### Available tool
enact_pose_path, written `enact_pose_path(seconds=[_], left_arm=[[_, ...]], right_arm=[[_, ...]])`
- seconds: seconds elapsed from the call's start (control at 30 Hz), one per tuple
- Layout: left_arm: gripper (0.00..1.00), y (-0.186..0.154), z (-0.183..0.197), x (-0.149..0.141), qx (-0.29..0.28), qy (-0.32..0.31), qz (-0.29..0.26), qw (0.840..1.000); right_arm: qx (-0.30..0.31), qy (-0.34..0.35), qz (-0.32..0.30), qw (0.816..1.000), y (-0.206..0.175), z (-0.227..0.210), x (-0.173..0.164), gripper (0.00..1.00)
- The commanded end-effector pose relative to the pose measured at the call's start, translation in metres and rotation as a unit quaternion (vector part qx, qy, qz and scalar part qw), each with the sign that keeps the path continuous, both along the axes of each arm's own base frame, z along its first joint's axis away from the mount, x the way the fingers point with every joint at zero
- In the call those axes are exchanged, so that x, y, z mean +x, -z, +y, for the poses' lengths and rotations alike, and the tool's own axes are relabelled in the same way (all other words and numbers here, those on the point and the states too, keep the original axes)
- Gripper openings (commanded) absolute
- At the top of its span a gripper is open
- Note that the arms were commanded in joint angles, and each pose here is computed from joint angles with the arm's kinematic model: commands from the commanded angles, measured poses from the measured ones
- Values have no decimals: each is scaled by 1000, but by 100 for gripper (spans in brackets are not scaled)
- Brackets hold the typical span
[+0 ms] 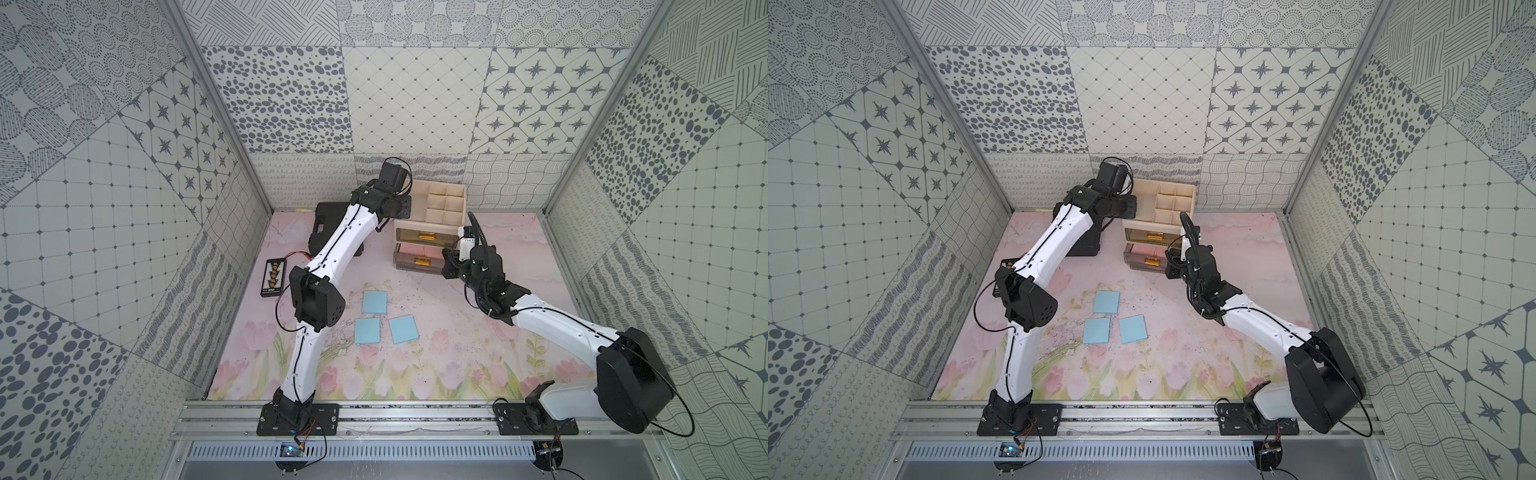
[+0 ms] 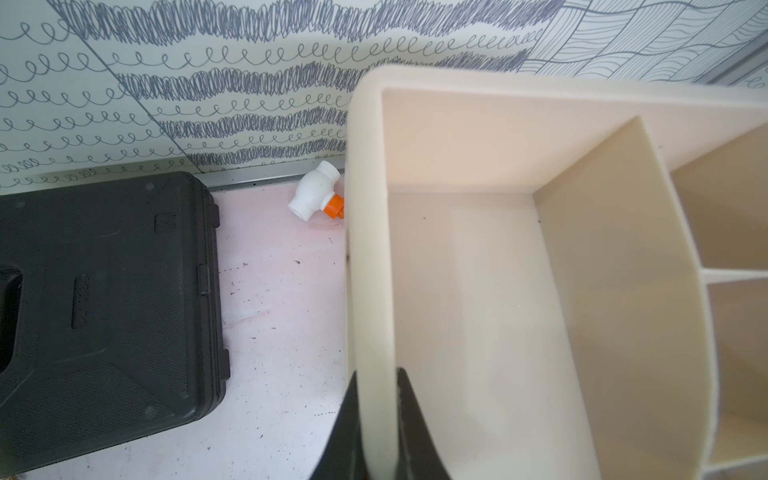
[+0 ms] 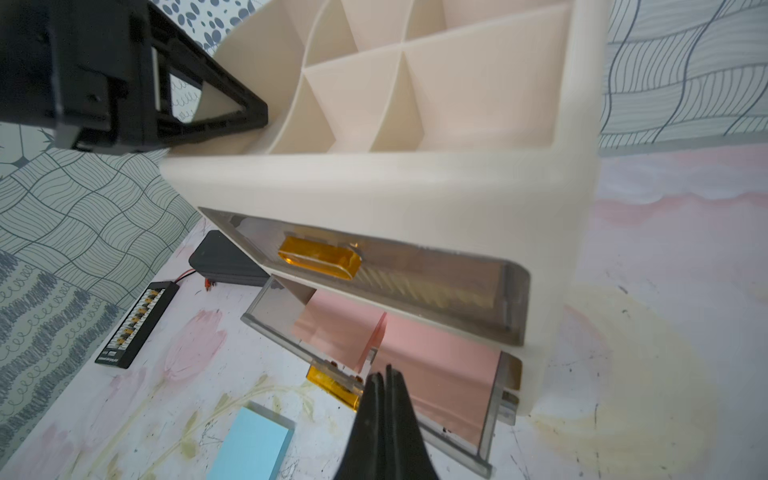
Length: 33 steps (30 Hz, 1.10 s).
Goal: Please put the sticky notes in the drawer by color
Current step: Close the drawer in the storage box.
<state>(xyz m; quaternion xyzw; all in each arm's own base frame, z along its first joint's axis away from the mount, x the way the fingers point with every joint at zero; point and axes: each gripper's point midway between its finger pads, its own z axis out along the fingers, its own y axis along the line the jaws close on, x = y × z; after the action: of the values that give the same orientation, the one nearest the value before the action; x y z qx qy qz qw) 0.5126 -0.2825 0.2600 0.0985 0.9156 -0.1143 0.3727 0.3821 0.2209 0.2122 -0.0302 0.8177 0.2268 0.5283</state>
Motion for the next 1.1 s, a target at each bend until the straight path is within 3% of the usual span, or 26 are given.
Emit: enact_pose_path(seconds=[0.0,0.27,0.6,0.83,1.07], left_arm=[[0,45,16,-60,48,23,148,987],[0,47,16,-59,50,25,149,987],[0,42,13,-60,44,27,145,988],[0,44,8,-62,46,45,147,987],[0,46,5,-67,52,65,151,985]], right_arm=[[23,-26,14,999,-2,14,-14,0],[35,-58,43,997,-9,13,-50,0],[20,-86,120,989,55,34,-45,0],[-17,-58,95,994,57,33,-22,0],[-75,-7,31,997,44,18,5,0]])
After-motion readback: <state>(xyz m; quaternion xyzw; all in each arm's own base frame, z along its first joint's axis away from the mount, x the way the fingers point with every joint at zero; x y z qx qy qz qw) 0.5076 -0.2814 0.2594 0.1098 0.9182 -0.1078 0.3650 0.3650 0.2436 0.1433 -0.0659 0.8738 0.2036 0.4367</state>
